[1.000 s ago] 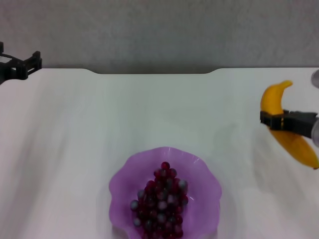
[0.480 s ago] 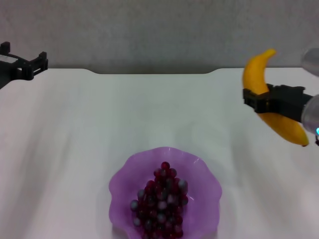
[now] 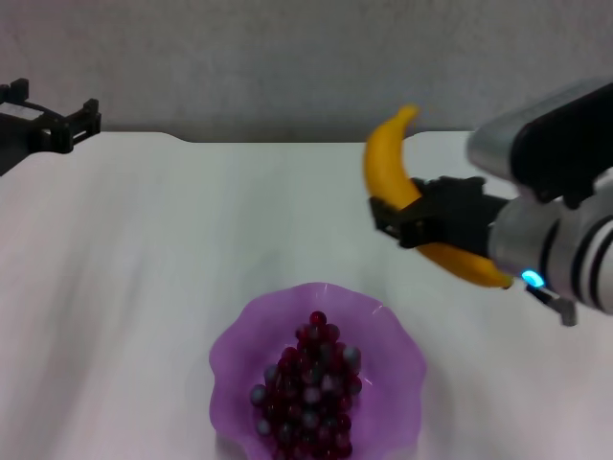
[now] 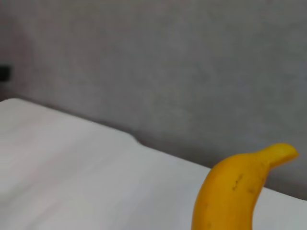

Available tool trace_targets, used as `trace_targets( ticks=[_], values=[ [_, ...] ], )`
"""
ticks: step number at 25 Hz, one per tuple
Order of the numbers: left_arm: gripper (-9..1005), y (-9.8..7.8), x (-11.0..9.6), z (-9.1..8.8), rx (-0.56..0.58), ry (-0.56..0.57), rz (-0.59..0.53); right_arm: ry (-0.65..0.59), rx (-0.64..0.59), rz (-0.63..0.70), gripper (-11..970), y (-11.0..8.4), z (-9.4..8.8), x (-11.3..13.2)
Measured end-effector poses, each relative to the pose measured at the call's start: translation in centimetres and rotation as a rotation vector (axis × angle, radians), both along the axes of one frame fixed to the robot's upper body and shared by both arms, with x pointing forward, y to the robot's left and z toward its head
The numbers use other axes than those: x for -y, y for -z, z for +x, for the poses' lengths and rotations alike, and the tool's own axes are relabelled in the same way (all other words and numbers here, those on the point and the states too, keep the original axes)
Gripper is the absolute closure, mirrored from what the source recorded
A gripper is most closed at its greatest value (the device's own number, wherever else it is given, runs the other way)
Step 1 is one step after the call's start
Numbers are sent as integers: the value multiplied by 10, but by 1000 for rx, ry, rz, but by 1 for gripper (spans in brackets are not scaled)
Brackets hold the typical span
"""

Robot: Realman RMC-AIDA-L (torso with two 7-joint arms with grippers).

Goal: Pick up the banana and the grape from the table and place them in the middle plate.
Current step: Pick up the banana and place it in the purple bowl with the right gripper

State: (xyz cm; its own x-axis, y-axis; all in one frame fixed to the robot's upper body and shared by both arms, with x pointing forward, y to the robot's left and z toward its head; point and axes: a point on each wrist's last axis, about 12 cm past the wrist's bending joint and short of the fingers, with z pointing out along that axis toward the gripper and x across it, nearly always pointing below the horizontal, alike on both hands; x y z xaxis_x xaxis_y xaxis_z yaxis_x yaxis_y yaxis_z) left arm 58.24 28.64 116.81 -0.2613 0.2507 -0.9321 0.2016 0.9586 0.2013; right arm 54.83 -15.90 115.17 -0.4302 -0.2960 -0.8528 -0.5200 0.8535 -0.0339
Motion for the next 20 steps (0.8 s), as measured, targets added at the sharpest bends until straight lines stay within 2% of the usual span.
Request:
trace_targets(
  ticks=[12,20],
  values=[
    [131,-3,2,2,7,7,1,-230,-4,-51,421,6,-21,-58],
    [131,-6,3,2,18,9,1,-327,-81,-57,419,23,-28,-73]
  ],
)
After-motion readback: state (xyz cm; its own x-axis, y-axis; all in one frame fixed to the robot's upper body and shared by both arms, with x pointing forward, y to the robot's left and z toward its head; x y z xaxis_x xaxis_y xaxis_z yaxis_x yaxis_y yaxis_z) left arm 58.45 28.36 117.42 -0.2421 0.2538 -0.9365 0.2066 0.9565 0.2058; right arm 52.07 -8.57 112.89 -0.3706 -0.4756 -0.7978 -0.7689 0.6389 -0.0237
